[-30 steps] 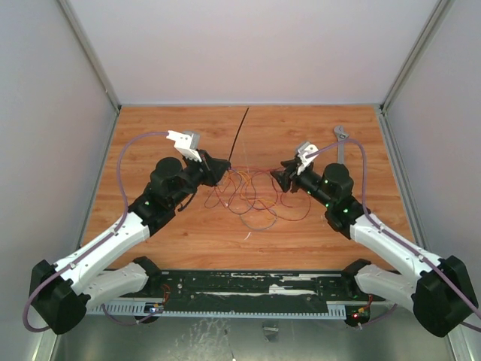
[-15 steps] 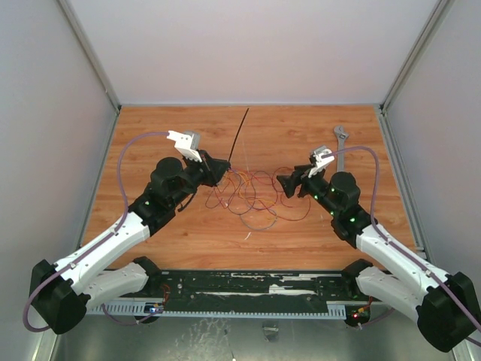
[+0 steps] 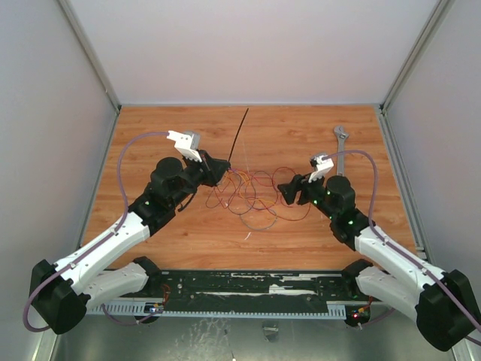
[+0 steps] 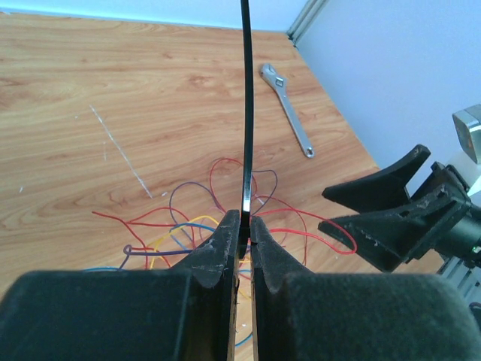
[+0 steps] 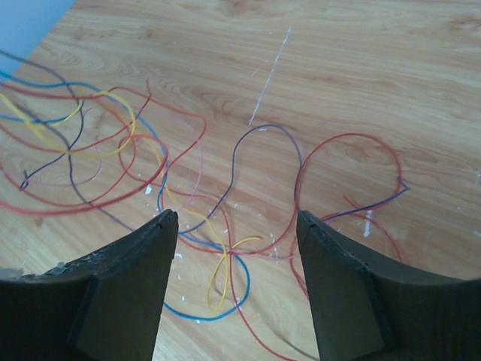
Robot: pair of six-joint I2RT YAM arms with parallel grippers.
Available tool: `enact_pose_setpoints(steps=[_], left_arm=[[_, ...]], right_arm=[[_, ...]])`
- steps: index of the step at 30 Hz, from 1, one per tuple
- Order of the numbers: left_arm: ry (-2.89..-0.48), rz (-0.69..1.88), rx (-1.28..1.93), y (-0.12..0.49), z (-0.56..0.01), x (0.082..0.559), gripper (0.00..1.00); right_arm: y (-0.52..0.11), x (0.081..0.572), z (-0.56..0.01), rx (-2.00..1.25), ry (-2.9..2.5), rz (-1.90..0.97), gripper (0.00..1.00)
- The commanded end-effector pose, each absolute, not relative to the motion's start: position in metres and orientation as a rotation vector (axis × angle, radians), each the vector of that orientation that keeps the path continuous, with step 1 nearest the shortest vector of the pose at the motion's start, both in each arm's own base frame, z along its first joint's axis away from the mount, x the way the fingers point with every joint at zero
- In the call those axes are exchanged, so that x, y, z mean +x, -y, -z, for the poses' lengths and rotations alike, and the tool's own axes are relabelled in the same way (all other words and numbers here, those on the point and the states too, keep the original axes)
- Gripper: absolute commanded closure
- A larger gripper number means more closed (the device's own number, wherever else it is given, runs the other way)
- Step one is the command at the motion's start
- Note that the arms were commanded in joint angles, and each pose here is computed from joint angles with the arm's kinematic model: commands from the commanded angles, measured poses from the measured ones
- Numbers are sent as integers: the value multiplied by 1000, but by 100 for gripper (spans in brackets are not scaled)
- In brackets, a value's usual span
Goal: Zip-tie the wires
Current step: Adjust the cable at the center of the board.
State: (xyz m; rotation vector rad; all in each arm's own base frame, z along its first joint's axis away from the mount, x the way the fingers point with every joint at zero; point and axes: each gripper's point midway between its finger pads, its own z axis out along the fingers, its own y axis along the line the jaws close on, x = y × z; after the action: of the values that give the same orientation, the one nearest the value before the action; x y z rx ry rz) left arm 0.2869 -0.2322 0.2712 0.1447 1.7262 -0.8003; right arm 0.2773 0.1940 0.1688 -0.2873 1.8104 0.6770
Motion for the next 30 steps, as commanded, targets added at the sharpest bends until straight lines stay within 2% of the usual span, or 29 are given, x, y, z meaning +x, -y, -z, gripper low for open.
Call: enact_pose_setpoints(steps=[1, 9, 17, 24, 30], left_arm=[[-1668, 812, 146, 231, -292, 289, 100], [-1660, 818, 164, 230, -292, 284, 100], [-1653, 849, 183, 234, -293, 280, 100], [-1646, 860, 186, 235, -295, 278, 100], [-1645, 865, 188, 236, -295, 278, 100]], right_arm=[[-182, 301, -189, -217, -1807, -593, 34], [-177, 352, -186, -105, -1911, -596, 22], [-227, 377, -169, -171, -2011, -836, 16], [-271, 364, -140, -272, -2107, -1008, 17], [-298, 348, -119, -343, -2160, -1096, 25]])
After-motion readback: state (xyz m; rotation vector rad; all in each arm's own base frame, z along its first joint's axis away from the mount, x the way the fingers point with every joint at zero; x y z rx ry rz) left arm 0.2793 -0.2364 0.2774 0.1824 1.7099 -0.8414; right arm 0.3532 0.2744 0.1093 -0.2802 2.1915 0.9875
